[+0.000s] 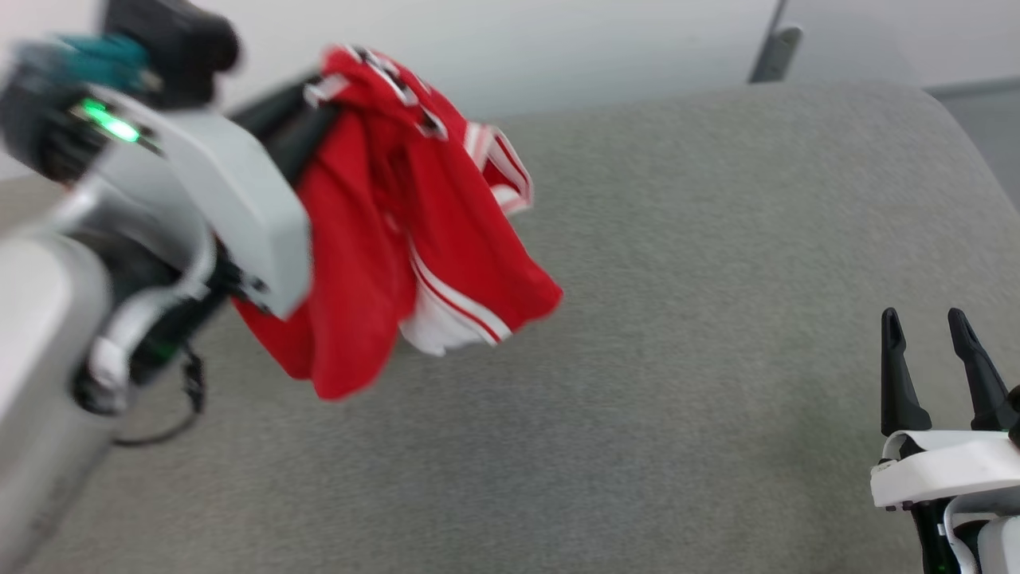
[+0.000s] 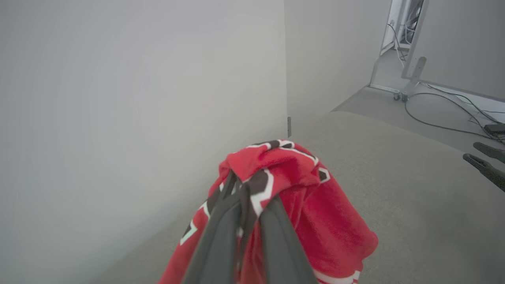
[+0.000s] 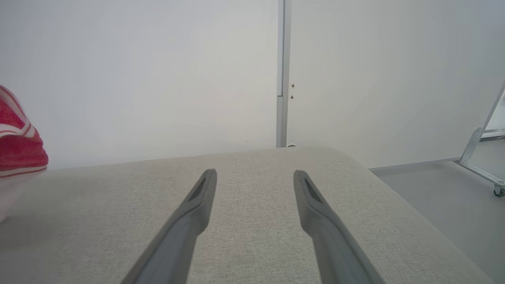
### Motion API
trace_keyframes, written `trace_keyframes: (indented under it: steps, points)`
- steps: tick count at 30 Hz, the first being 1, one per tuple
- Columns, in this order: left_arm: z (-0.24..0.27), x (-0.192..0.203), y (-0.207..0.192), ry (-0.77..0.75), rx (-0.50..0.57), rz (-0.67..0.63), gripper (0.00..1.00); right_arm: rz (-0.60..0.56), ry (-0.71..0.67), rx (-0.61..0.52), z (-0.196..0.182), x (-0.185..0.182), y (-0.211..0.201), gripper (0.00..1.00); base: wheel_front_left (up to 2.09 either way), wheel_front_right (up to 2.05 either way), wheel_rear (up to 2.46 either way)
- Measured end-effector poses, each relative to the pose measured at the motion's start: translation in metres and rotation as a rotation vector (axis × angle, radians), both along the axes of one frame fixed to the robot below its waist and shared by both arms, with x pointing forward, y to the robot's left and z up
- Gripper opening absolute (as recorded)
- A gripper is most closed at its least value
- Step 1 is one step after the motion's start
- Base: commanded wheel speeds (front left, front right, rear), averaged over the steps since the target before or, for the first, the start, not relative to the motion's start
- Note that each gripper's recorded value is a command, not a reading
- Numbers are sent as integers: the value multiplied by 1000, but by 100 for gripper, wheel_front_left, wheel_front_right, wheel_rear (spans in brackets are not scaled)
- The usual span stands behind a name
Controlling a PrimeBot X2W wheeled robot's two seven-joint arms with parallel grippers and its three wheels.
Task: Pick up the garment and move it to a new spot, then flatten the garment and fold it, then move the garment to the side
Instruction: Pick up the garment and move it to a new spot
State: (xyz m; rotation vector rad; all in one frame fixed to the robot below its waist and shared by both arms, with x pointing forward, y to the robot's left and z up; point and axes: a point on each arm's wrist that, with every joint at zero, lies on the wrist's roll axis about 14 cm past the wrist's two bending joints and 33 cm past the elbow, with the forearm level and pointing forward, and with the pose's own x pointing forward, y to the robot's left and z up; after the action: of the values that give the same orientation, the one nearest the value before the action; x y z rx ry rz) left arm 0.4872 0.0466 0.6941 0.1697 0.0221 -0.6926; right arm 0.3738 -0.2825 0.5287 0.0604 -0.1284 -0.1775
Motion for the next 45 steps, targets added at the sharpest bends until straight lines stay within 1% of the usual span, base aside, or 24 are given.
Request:
trace_keyframes:
  steps: [3, 7, 14, 18, 22, 28, 32, 35, 36, 37, 38, 39, 40, 45]
  points:
    - [-32, 1, -23, 76, 8, -58, 0, -41, 18, 8, -8, -7, -10, 100, 0, 0, 0]
    - [-91, -2, -40, 229, 30, -102, 0, -76, 57, 23, -22, -12, -16, 100, 0, 0, 0]
    - [-182, -13, -48, 487, 75, -126, 0, -107, 116, 43, -44, -17, -20, 100, 0, 0, 0]
    - [-219, -17, -42, 582, 111, -113, 0, -103, 126, 47, -47, -12, -18, 100, 0, 0, 0]
    - [-249, -22, -35, 662, 150, -97, 0, -91, 125, 49, -48, -5, -14, 100, 0, 0, 0]
    - [-282, -30, -27, 732, 213, -81, 0, -72, 118, 51, -46, 0, -8, 100, 0, 0, 0]
    - [-295, -36, -26, 755, 250, -86, 0, -62, 115, 50, -45, 2, -5, 100, 0, 0, 0]
    - [-297, -38, -27, 746, 269, -98, 0, -56, 110, 45, -43, 2, -5, 100, 0, 0, 0]
    - [-296, -39, -28, 739, 267, -111, 9, -54, 108, 44, -42, 2, -5, 100, 0, 0, 0]
    - [-295, -40, -29, 732, 267, -122, 36, -51, 105, 42, -41, 2, -4, 100, 0, 0, 0]
    - [-292, -40, -29, 727, 261, -125, 49, -48, 102, 40, -39, 2, -4, 100, 0, 0, 0]
    - [-290, -41, -30, 721, 252, -127, 58, -44, 99, 40, -38, 2, -3, 100, 0, 0, 0]
    - [-286, -42, -30, 712, 249, -131, 100, -41, 96, 38, -37, 1, -3, 100, 0, 0, 0]
    - [-258, -38, -26, 635, 198, -116, 100, -11, 83, 20, -31, -1, 1, 100, 0, 0, 0]
